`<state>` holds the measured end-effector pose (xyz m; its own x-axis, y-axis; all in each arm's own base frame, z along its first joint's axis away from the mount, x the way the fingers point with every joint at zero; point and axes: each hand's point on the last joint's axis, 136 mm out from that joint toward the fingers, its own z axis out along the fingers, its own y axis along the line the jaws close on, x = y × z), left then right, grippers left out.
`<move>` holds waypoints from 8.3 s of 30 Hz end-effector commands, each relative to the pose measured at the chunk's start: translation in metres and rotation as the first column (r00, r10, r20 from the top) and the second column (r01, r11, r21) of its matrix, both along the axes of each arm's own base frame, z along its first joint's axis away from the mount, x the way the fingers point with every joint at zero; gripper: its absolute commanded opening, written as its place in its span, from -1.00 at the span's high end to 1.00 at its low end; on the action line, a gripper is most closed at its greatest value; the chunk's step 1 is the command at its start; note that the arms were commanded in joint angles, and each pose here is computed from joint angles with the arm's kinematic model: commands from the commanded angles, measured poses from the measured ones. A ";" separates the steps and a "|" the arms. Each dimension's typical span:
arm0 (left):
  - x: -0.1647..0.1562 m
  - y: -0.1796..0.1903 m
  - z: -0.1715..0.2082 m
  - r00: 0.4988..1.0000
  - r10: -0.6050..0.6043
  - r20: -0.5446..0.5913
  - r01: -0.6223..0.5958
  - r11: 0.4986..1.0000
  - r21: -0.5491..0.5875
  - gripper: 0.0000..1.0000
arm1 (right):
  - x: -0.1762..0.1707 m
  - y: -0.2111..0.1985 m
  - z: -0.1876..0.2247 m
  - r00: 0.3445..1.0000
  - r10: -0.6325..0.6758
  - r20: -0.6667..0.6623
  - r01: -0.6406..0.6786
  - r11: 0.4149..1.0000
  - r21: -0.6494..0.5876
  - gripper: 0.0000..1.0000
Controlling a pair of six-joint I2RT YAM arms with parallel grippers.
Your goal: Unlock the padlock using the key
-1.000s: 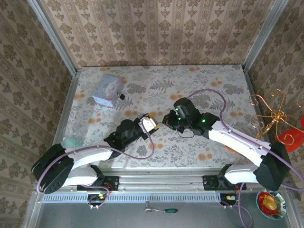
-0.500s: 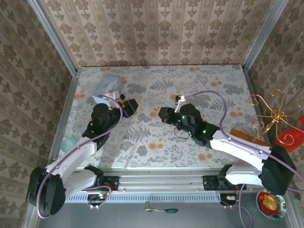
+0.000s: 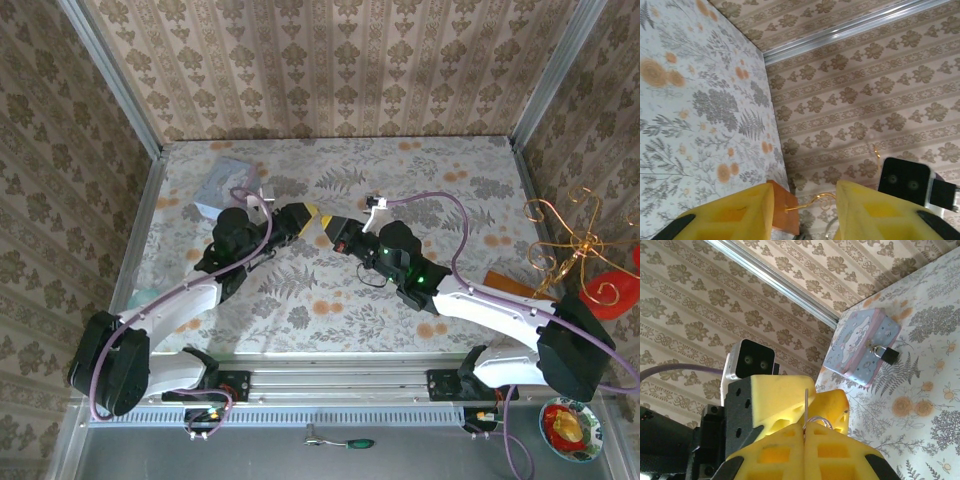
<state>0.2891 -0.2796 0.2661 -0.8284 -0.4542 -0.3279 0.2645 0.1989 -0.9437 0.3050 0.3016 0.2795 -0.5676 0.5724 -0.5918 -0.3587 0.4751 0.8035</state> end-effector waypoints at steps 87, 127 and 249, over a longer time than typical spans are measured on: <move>0.005 0.015 0.025 0.993 0.037 0.109 -0.038 0.999 0.011 0.74 | 0.015 0.015 -0.007 0.983 0.097 -0.157 -0.090 0.995 0.046 1.00; 0.196 0.153 -0.197 0.690 0.707 0.156 -0.361 0.150 0.920 -0.27 | -0.022 -0.007 -0.090 0.923 0.171 -0.346 -0.320 0.840 -0.437 1.00; 0.025 0.004 -0.223 0.995 -0.101 0.005 0.071 0.737 0.672 -0.03 | -0.026 -0.049 -0.126 0.878 -0.048 -0.476 -0.162 0.906 -0.390 1.00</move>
<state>0.3069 -0.2639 0.0370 -0.8459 -0.0378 -0.5320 0.3117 0.7743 -0.5507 0.2779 0.2526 0.1561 -0.8612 0.2811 -0.4234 -0.0514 0.7806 0.6229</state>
